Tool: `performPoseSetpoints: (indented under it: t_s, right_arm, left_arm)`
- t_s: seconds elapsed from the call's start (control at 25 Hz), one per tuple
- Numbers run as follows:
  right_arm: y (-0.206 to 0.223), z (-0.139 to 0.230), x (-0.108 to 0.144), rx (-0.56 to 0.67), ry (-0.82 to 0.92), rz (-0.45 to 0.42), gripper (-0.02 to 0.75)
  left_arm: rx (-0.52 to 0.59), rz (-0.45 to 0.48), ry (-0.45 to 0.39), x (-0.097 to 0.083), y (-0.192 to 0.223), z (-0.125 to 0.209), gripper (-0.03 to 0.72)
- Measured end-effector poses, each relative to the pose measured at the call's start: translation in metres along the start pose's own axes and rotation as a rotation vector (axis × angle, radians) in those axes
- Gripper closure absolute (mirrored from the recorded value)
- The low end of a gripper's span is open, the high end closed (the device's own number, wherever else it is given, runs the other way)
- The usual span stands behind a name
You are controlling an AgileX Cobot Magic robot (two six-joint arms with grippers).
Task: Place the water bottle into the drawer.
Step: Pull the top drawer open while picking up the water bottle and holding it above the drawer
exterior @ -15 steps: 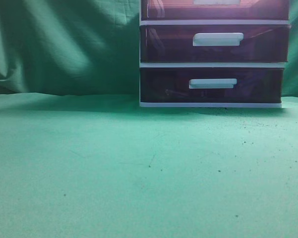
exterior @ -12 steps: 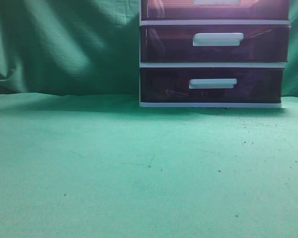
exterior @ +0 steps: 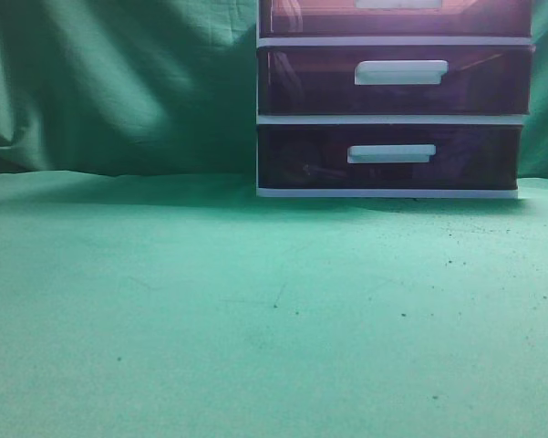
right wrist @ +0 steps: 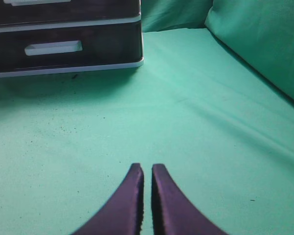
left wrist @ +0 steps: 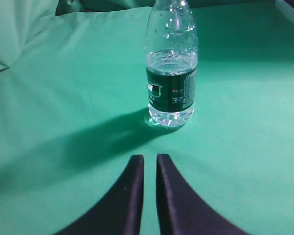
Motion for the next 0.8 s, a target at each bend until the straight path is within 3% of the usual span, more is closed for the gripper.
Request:
performPoseSetpoints:
  t_s: [0.2,0.32,0.52,0.8]
  right_arm:
    - [0.0,0.0,0.0,0.0,0.0,0.0,0.688]
    - [0.0,0.0,0.0,0.0,0.0,0.0,0.688]
    - [0.0,0.0,0.0,0.0,0.0,0.0,0.688]
    - [0.0,0.0,0.0,0.0,0.0,0.0,0.688]
  left_arm:
    - [0.0,0.001,-0.002,0.0,0.0,0.0,0.627]
    - [-0.034,0.023,-0.056,-0.004,0.0,-0.006,0.627]
    - [-0.263,0.062,-0.151,-0.007,-0.006,-0.042,0.627]
    - [-0.467,0.073,-0.175,-0.005,-0.018,-0.073,0.627]
Point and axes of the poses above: a point on each arm's last joint axis where the gripper is mounted, y pointing out along that axis toward the gripper, x along the wrist's bending axis when the last joint is at zero, z = x × y, the point moved 7 cm from there along y, pointing out along that axis toward the gripper
